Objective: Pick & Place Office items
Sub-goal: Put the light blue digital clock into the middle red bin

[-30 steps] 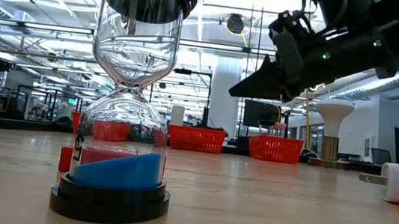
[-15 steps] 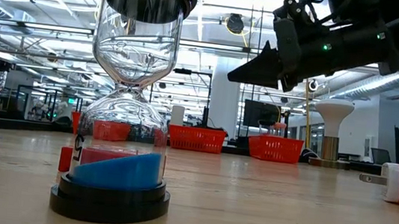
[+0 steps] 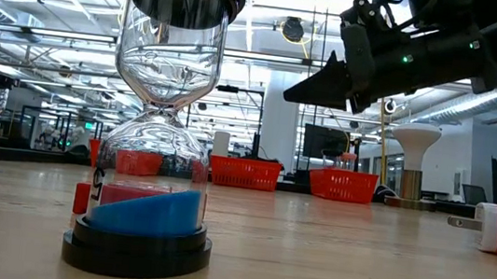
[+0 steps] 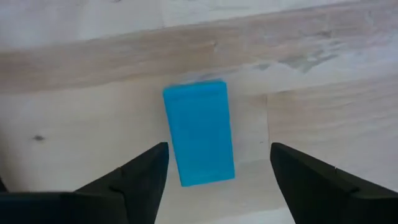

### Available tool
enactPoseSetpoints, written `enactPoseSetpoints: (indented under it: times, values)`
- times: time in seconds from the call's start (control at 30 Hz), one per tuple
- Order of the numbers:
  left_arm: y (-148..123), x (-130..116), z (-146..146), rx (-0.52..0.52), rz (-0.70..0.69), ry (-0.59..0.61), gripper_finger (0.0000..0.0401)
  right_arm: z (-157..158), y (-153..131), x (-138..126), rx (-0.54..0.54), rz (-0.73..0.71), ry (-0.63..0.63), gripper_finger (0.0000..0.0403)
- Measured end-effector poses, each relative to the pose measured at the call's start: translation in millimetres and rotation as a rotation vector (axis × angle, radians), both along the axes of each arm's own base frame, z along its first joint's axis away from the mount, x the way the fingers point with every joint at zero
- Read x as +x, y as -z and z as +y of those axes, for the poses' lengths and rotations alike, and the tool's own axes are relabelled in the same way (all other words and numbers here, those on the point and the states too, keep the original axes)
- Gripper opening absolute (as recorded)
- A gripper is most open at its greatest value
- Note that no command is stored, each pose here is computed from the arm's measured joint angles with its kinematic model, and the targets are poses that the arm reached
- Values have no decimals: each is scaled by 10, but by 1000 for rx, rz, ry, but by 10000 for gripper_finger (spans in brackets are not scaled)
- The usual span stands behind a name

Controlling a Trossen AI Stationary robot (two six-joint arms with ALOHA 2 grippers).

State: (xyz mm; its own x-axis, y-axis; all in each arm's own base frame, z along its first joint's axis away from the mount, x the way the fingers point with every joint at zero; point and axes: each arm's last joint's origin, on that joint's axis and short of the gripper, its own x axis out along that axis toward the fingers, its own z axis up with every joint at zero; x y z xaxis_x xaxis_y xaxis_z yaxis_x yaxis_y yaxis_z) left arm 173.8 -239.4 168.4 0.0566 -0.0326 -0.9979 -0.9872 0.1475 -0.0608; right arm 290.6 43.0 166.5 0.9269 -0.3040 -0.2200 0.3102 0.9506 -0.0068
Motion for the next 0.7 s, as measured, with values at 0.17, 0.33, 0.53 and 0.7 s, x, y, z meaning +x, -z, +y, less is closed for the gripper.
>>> enactPoseSetpoints:
  times: [0.17,0.33,0.53,0.7]
  values:
    - [110,10,-21,12,52,2,268,-7,-4,2,-30,6,-5,1]
    - [199,22,-28,37,78,6,233,-43,-7,8,-80,20,-4,1]
    - [227,35,-25,35,99,57,160,-110,-7,16,-147,44,3,1]
    - [-27,100,69,54,-42,150,154,-174,-9,19,-222,76,6,1]
